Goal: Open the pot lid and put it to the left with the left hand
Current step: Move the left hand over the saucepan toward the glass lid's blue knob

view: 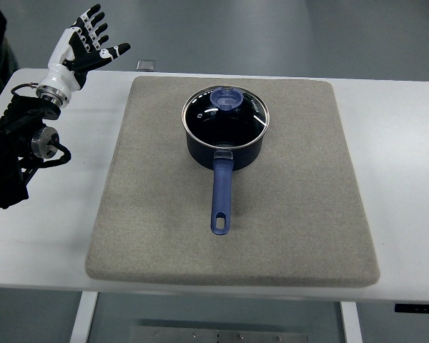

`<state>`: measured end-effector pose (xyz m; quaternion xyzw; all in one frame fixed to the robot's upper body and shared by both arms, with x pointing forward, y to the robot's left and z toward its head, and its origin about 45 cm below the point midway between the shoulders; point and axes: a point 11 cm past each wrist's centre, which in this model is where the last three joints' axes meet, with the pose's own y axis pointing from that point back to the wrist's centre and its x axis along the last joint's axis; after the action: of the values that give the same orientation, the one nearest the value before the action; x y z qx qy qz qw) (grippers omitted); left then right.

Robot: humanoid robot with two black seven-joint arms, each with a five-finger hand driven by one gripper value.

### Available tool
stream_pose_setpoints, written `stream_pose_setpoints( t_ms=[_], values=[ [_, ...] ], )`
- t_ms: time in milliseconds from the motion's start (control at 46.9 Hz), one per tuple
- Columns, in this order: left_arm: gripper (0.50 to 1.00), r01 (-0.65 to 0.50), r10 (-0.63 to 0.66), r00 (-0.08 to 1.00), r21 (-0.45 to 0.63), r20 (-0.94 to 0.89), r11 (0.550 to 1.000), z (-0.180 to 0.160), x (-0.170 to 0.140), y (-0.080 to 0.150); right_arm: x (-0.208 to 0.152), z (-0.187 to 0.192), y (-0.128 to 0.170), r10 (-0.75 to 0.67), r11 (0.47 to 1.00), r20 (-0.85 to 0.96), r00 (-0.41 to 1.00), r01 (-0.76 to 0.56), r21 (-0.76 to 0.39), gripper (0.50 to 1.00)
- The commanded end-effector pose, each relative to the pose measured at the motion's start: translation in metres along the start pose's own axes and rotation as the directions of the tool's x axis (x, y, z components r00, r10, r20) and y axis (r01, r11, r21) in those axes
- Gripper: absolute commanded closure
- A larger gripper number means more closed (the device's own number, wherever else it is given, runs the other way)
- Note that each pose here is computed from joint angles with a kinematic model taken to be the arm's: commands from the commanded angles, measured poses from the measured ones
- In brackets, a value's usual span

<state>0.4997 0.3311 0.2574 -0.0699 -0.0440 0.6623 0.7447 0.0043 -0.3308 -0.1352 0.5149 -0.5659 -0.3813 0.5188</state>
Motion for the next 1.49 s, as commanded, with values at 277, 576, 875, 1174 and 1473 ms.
stream_pose_setpoints(
  t_ms=[277,576,875,1174,1473],
  values=[
    [0.506,0.004,-0.004,1.0,-0.005,0.004,1.0,0.003,-0.001,-0.002,0.0,0.0,0.0,0.0,1.0,0.0,1.0,0.0,-0.001,0.583],
    [0.508,0.05,-0.049,0.998,-0.037,0.028,0.998,0.022,-0.007,-0.012,0.0,0.0,0.0,0.0,1.0,0.0,1.0,0.0,0.0,0.583],
    [0.508,0.337,-0.318,0.902,-0.014,0.292,0.941,0.042,-0.059,-0.019,0.0,0.0,0.0,0.0,1.0,0.0,1.0,0.0,0.0,0.583],
    [0.508,0.565,-0.502,0.66,0.071,0.559,0.822,0.075,-0.089,-0.012,0.0,0.0,0.0,0.0,1.0,0.0,1.0,0.0,0.0,0.583],
    [0.519,0.691,-0.605,0.334,0.249,0.723,0.679,0.109,-0.117,-0.013,0.0,0.0,0.0,0.0,1.0,0.0,1.0,0.0,0.0,0.583]
  ],
)
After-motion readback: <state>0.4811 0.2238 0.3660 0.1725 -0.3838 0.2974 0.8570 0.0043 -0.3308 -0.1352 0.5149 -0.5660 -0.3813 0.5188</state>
